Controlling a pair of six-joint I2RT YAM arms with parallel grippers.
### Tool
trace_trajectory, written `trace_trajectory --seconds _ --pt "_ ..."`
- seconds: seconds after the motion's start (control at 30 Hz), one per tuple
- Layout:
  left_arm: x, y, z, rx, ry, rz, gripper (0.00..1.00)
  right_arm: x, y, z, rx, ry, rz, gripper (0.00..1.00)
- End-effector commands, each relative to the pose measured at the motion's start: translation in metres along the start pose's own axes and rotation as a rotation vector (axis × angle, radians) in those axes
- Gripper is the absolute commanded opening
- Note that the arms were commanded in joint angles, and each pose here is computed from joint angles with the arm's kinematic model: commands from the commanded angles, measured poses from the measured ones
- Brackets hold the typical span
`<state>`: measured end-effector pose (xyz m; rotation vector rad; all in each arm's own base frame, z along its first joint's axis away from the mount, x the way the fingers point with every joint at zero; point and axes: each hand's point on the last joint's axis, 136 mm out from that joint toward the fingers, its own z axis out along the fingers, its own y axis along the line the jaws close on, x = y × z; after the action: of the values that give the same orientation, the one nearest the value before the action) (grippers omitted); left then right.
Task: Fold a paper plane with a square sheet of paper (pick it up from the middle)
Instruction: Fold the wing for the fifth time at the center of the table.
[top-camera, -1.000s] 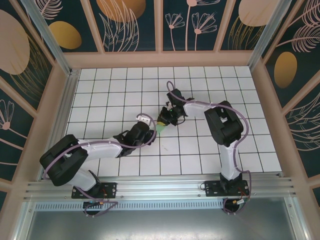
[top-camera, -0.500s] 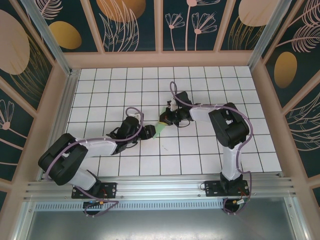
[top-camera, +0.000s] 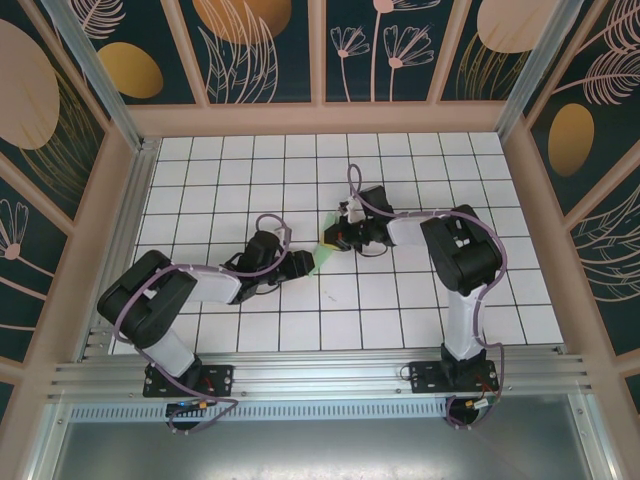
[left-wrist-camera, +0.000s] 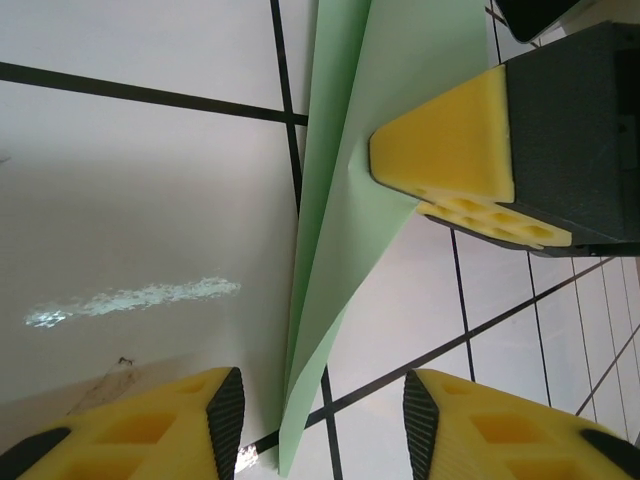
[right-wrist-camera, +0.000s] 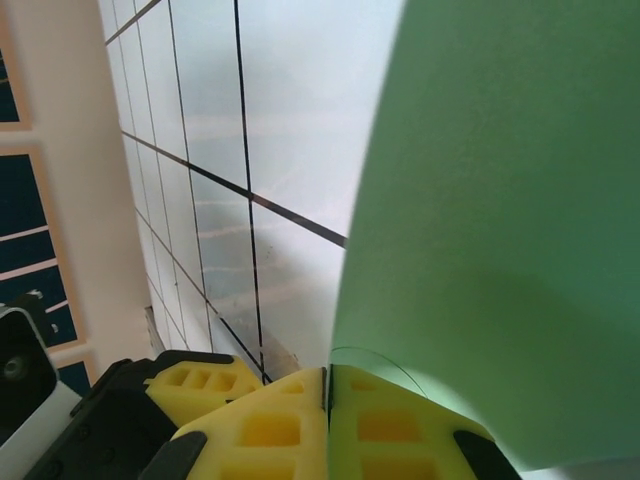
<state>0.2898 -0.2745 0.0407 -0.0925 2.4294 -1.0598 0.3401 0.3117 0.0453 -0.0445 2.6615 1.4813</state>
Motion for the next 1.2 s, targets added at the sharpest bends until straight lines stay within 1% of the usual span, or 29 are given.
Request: trace_trajectory --seconds 0.0,0.07,0.2,0.37,0.53,0.63,0.8,0.93,1.07,1.17 --pt "-0.005 -0.002 0.006 -0.009 0.013 0.054 0.42 -0.005 0.007 -0.004 -0.055 -0.008 -0.036 0.01" --pt "-0.002 0.000 0.008 -0.021 0.037 0.070 0.37 -0.006 0.007 -0.004 -0.056 -0.008 -0.030 0.01" --pt "0.003 0.007 0.009 -0.061 0.073 0.090 0.31 -0.008 0.006 -0.004 -0.056 -0.007 -0.020 0.01" --pt "0.007 0.015 0.011 -0.095 0.098 0.102 0.30 -0.010 0.005 -0.003 -0.057 -0.006 -0.012 0.01" --pt "0.010 0.014 0.015 -0.095 0.119 0.114 0.29 -0.011 0.006 -0.003 -0.061 -0.007 -0.007 0.01" --pt "0.015 0.017 0.019 -0.105 0.137 0.124 0.23 -0.012 0.007 -0.003 -0.070 -0.004 -0.002 0.01" --pt "0.018 0.018 0.021 -0.134 0.149 0.152 0.18 -0.012 0.005 -0.004 -0.070 -0.006 0.003 0.01" --pt "0.022 0.022 0.022 -0.176 0.162 0.189 0.17 -0.013 0.005 -0.004 -0.072 -0.006 0.003 0.00" --pt "0.025 0.030 0.023 -0.247 0.171 0.243 0.17 -0.014 0.005 -0.006 -0.072 -0.010 0.000 0.00" --pt "0.029 0.028 0.026 -0.257 0.179 0.275 0.18 -0.014 0.004 -0.006 -0.070 -0.009 0.000 0.00"
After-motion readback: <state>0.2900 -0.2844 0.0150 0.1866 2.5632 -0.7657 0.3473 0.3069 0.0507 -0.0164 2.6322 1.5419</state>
